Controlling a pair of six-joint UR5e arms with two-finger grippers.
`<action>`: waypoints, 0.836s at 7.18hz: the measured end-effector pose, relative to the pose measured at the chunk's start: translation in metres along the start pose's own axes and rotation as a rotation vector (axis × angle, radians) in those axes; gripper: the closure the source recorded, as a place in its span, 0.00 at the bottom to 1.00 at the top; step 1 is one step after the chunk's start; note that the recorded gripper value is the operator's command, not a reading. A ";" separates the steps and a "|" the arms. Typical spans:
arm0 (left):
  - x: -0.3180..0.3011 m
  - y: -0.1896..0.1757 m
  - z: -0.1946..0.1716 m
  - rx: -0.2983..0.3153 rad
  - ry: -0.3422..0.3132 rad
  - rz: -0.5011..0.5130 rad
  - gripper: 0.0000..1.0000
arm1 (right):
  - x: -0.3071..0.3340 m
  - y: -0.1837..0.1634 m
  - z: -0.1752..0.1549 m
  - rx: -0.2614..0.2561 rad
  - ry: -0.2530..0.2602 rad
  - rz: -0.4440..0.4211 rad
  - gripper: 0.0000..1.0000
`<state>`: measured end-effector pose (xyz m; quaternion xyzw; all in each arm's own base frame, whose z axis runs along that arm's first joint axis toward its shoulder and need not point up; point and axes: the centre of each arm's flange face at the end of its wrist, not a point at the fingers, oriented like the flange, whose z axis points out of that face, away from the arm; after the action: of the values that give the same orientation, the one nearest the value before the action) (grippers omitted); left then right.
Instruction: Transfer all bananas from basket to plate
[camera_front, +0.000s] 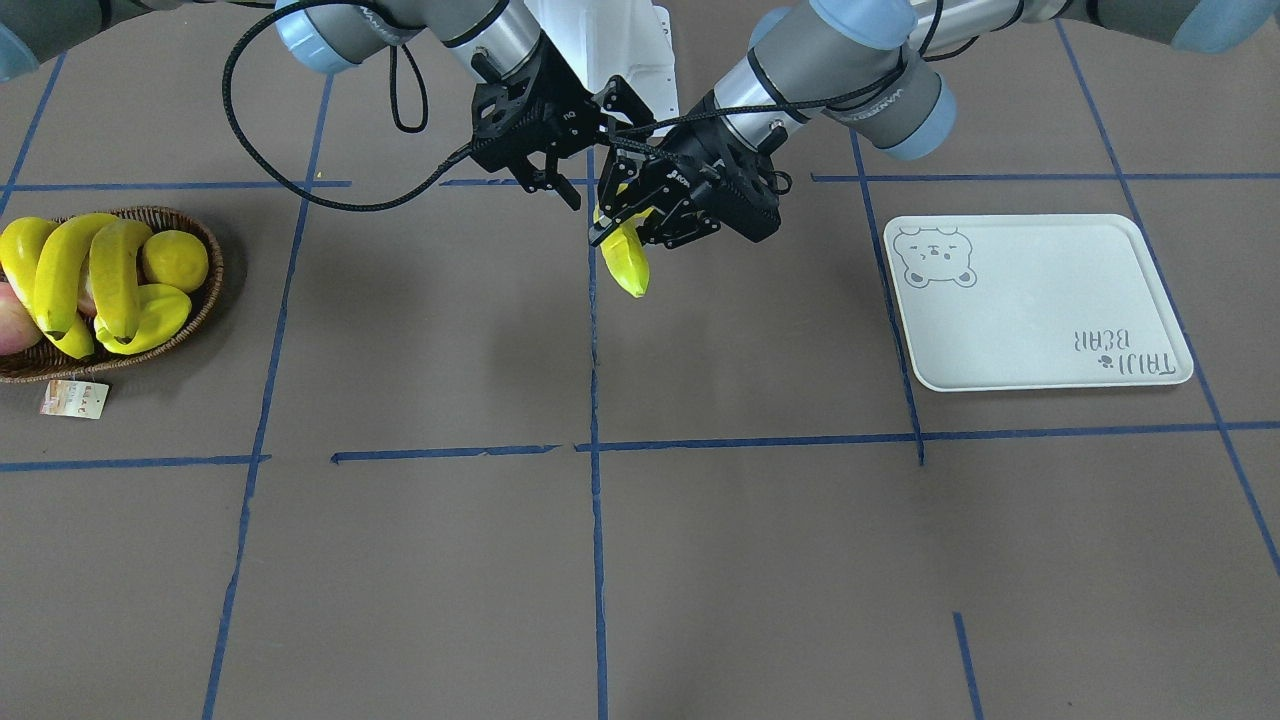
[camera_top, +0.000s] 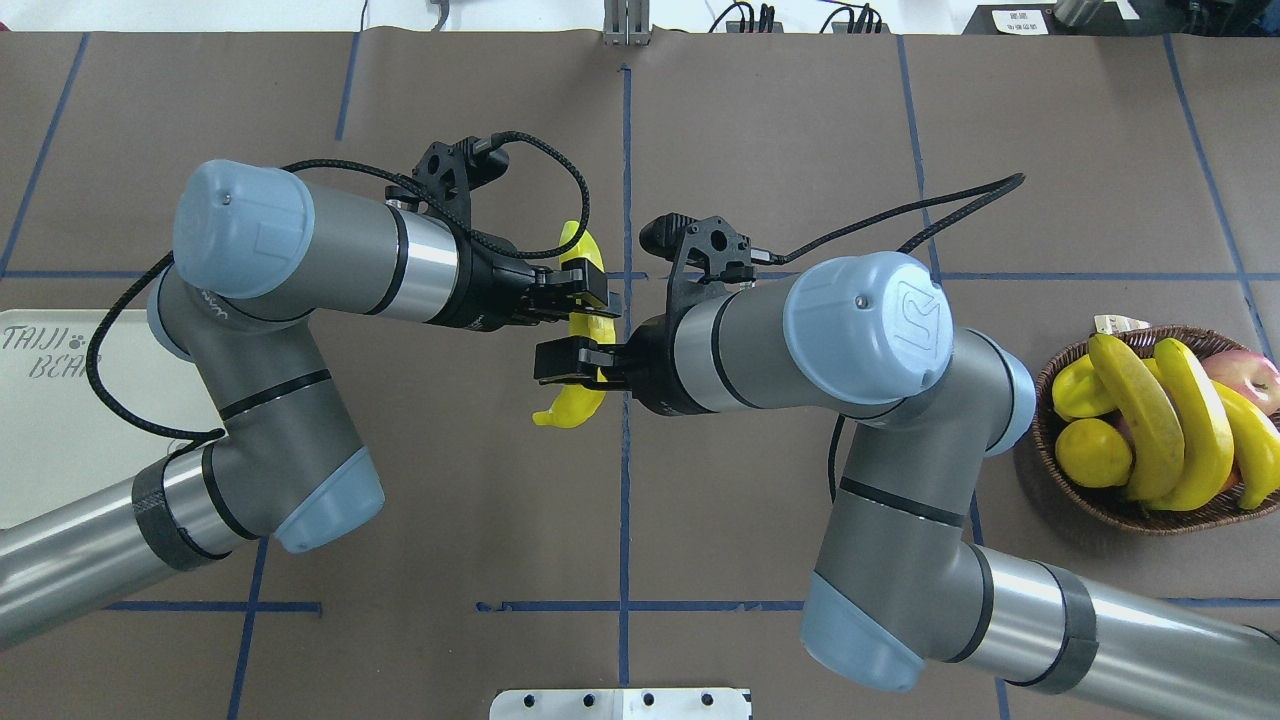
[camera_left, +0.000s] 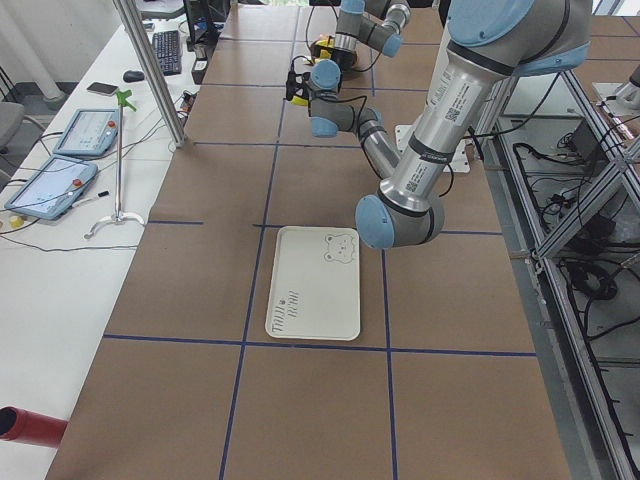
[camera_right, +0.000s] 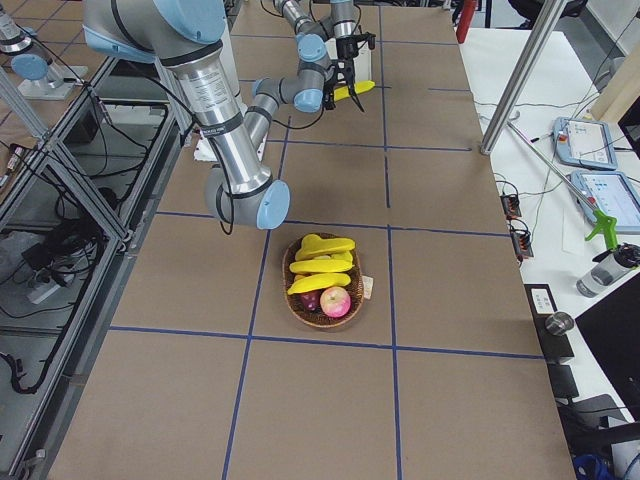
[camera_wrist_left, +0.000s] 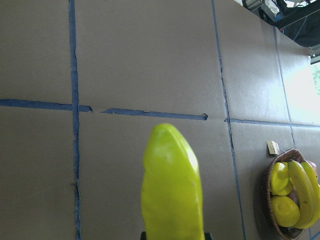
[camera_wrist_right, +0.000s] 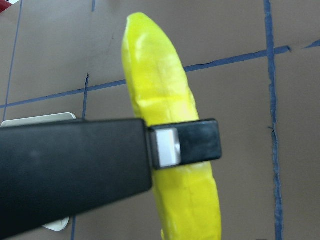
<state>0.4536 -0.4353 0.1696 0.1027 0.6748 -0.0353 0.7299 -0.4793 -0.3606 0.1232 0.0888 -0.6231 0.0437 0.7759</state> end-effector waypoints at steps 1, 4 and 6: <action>-0.025 0.003 0.001 -0.017 -0.039 -0.018 0.96 | 0.004 -0.006 -0.012 -0.030 -0.008 0.004 0.01; -0.125 -0.036 -0.040 0.023 -0.264 -0.144 0.96 | 0.046 -0.037 -0.053 -0.100 0.011 0.041 0.01; -0.197 -0.047 -0.097 0.061 -0.393 -0.200 0.97 | 0.097 -0.055 -0.069 -0.081 0.083 0.087 0.00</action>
<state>0.3330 -0.4792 0.3540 0.0482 0.5251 -0.1474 0.8368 -0.3824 -0.4060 0.1987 0.0283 -0.5949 0.0557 0.8013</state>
